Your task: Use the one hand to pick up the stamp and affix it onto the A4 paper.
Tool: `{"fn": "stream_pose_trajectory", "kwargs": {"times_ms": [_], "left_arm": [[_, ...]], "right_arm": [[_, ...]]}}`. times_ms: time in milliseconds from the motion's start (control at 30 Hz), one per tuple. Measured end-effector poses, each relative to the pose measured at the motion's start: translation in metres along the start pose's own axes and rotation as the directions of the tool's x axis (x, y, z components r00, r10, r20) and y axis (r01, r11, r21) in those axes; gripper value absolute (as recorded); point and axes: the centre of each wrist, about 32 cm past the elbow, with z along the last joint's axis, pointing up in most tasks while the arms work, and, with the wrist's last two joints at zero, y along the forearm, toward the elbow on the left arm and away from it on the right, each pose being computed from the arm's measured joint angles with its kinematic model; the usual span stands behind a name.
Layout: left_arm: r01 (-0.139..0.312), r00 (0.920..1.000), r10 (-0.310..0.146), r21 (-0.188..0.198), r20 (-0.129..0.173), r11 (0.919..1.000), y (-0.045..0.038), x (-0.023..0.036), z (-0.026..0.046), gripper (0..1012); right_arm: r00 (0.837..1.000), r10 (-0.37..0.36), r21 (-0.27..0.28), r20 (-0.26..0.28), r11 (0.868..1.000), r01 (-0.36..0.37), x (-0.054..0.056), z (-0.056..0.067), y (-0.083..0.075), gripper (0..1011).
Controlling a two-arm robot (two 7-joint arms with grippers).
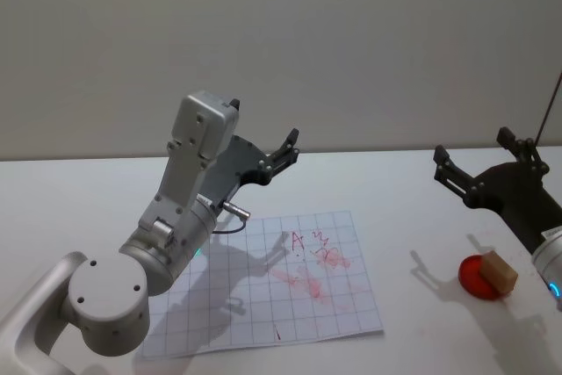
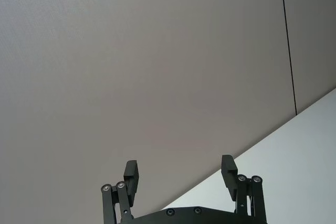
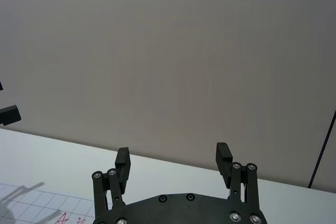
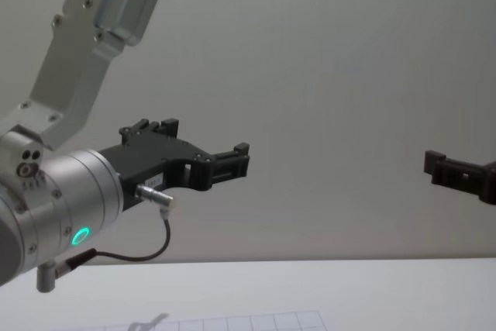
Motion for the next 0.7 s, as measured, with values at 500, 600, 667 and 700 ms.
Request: {"fn": "stream_pose_trajectory", "kwargs": {"times_ms": [500,600,667,700], "left_arm": [[0.0,1.0,0.0,0.0,0.0,1.0,0.0,0.0,0.0,1001],[0.0,1.0,0.0,0.0,0.0,1.0,0.0,0.0,0.0,1001],[0.0,1.0,0.0,0.0,0.0,1.0,0.0,0.0,0.0,1001],[0.0,1.0,0.0,0.0,0.0,1.0,0.0,0.0,0.0,1001]], "right_arm": [[1.0,0.0,0.0,0.0,1.0,0.0,0.0001,0.0,0.0,1001],[1.0,0.0,0.0,0.0,1.0,0.0,0.0001,0.0,0.0,1001],[1.0,0.0,0.0,0.0,1.0,0.0,0.0001,0.0,0.0,1001],[1.0,0.0,0.0,0.0,1.0,0.0,0.0001,0.0,0.0,1001]]}}
